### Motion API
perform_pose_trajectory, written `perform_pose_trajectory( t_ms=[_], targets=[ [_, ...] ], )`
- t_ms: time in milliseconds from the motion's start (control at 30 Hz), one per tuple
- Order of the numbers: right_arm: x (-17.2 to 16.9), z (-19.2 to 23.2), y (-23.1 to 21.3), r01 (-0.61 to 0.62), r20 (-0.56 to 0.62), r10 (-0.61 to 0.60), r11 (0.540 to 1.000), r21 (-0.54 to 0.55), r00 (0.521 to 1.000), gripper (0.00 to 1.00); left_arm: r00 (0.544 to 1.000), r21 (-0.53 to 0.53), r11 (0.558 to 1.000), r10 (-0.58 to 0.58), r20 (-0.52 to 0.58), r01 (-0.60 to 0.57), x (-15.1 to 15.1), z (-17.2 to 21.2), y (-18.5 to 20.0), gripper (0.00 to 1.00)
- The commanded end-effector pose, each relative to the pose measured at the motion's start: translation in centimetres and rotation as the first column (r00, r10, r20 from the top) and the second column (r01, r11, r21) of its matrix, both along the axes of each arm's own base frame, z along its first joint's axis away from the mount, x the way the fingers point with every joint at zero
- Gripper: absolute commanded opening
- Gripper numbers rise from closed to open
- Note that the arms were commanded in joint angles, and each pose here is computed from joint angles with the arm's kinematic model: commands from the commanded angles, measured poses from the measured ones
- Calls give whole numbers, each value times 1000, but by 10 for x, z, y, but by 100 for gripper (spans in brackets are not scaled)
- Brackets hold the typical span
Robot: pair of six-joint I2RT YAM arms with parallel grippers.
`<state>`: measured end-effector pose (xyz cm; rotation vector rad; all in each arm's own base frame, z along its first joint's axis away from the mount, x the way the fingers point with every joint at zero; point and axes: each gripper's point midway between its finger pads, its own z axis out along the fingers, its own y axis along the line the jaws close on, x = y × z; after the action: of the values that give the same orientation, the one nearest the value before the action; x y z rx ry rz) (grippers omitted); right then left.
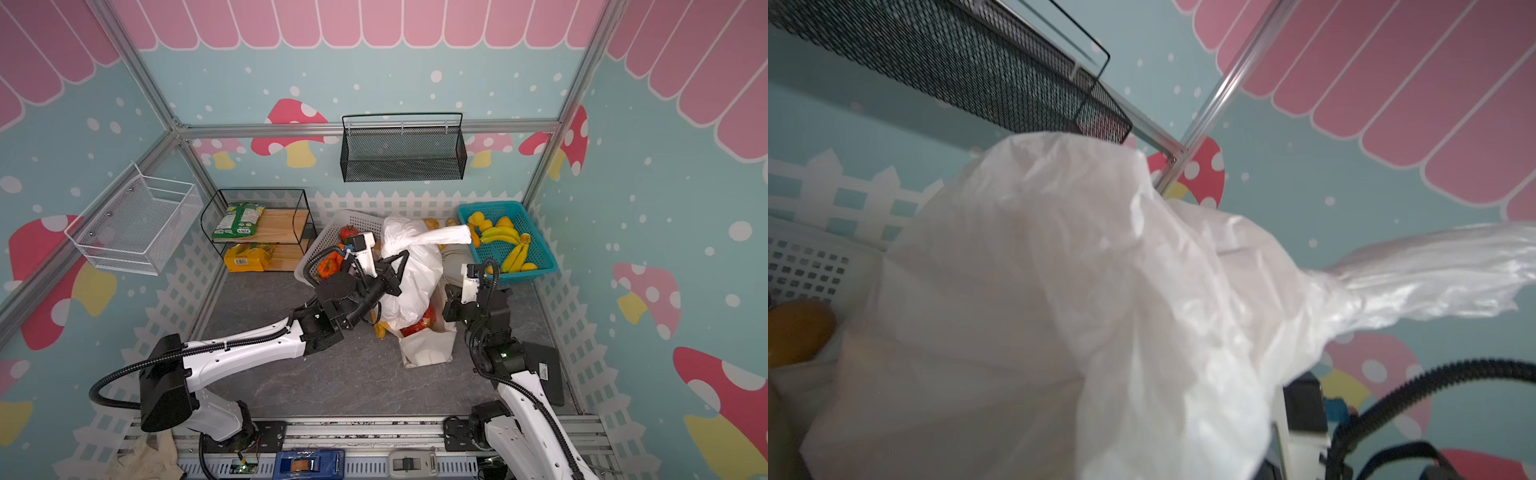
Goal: Place the mixed food into the grocery bags and tie them
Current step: 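Swing the lifted white bag over the tote's opening with the left gripper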
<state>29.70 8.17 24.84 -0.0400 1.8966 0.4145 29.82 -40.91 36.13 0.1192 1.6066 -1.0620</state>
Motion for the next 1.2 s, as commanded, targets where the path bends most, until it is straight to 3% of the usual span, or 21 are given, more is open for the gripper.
perform_pose_trajectory(
  t_ms=[0, 100, 267, 467, 567, 667, 900, 1000, 1167],
  targets=[
    [2, 32, -7, 32, 114, -41, 996, 80, 993, 0, 986, 223, 963, -128, -108, 150, -20, -55, -14, 0],
    [2, 38, -12, 41, 137, -56, 993, 111, 989, 0, 960, 379, 889, -192, -206, 259, -34, -95, -18, 0],
    [6, 37, -16, 39, 133, -57, 991, 129, 990, 0, 864, 462, 734, -370, -342, 497, -65, -141, -23, 0],
    [8, 38, -13, -10, 150, -11, 990, 139, 989, 0, 806, 502, 653, -315, -500, 567, -39, -197, -8, 1],
    [7, 39, -10, -29, 158, 9, 991, 127, 987, 0, 790, 503, 623, -358, -498, 599, -39, -200, -14, 16],
    [7, 36, -11, -28, 156, 10, 994, 109, 988, 0, 809, 505, 634, -416, -415, 585, -42, -170, -18, 33],
    [7, 28, -7, -46, 140, 32, 994, 99, 990, 0, 885, 534, 715, -435, -165, 451, -47, -89, 9, 71],
    [8, 29, -6, -53, 142, 39, 994, 95, 989, 0, 903, 530, 752, -425, -63, 392, -52, -58, 25, 79],
    [8, 31, -4, -69, 146, 55, 994, 90, 988, 0, 941, 477, 836, -335, 50, 273, -38, -14, 35, 79]
  ],
)
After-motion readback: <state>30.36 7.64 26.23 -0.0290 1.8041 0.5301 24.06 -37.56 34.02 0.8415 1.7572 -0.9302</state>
